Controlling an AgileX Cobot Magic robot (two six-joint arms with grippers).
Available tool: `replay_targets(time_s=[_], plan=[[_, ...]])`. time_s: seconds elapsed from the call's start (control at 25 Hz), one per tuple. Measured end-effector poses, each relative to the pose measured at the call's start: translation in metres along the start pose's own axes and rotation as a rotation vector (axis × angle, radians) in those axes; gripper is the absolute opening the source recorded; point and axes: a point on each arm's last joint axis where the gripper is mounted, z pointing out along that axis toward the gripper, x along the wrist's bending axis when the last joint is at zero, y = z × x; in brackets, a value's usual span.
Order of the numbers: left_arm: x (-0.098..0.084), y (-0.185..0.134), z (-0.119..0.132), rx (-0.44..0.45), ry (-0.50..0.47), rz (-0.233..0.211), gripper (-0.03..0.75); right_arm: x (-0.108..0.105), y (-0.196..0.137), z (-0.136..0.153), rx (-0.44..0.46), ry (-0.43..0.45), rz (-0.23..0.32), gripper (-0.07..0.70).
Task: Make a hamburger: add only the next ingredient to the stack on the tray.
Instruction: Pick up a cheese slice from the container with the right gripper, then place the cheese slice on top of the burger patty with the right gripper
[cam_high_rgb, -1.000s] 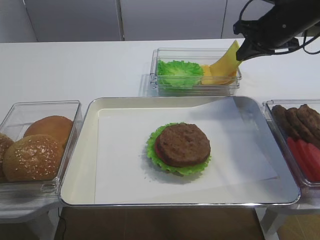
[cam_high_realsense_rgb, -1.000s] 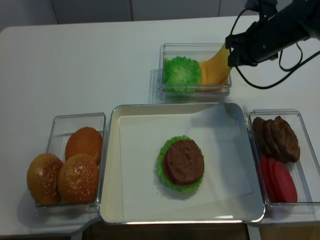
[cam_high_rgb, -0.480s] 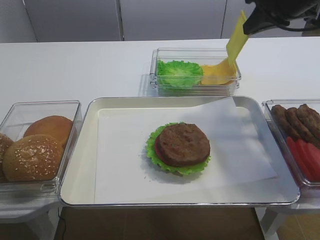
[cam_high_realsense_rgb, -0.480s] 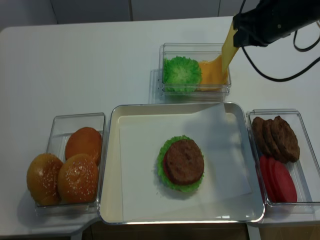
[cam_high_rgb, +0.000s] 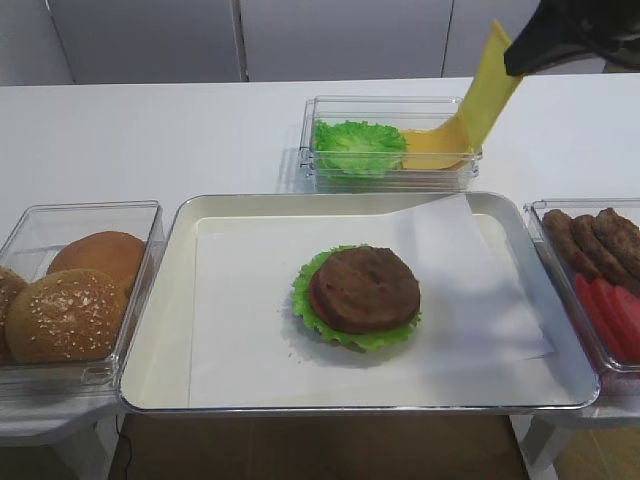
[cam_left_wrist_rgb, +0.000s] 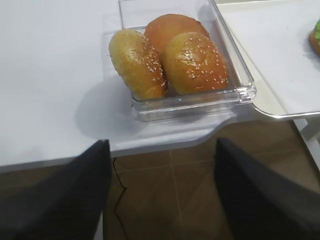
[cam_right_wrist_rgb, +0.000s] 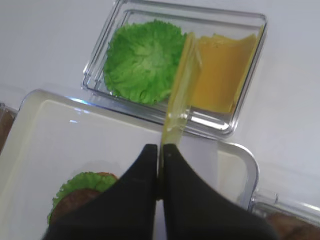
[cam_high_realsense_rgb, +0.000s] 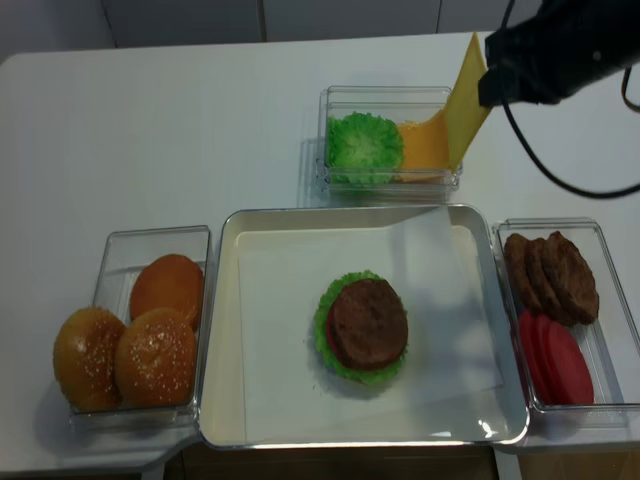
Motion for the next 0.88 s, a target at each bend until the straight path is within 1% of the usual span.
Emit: replay_targets(time_s=[0.08, 0.16, 0.28, 0.48, 0.6, 0.88], plan=[[0.000, 0.000, 0.000, 0.000, 0.000, 0.000, 0.477, 0.006, -0.014, 0.000, 0.015, 0.002, -0.003, 0.011], [0.000, 0.000, 0.000, 0.000, 0.000, 0.000, 0.477, 0.017, -0.030, 0.002, 0.036, 0.016, -0.020, 0.011], [0.000, 0.000, 0.000, 0.000, 0.000, 0.000, 0.477, 0.031, -0.055, 0.011, 0.096, 0.045, -0.041, 0.011], [0.000, 0.000, 0.000, 0.000, 0.000, 0.000, 0.477, 0.050, -0.081, 0.027, 0.178, 0.090, -0.084, 0.011], [0.000, 0.000, 0.000, 0.000, 0.000, 0.000, 0.477, 0.065, -0.088, 0.035, 0.185, 0.118, -0.120, 0.011], [0.000, 0.000, 0.000, 0.000, 0.000, 0.000, 0.477, 0.102, -0.097, 0.043, 0.181, 0.206, -0.176, 0.011]])
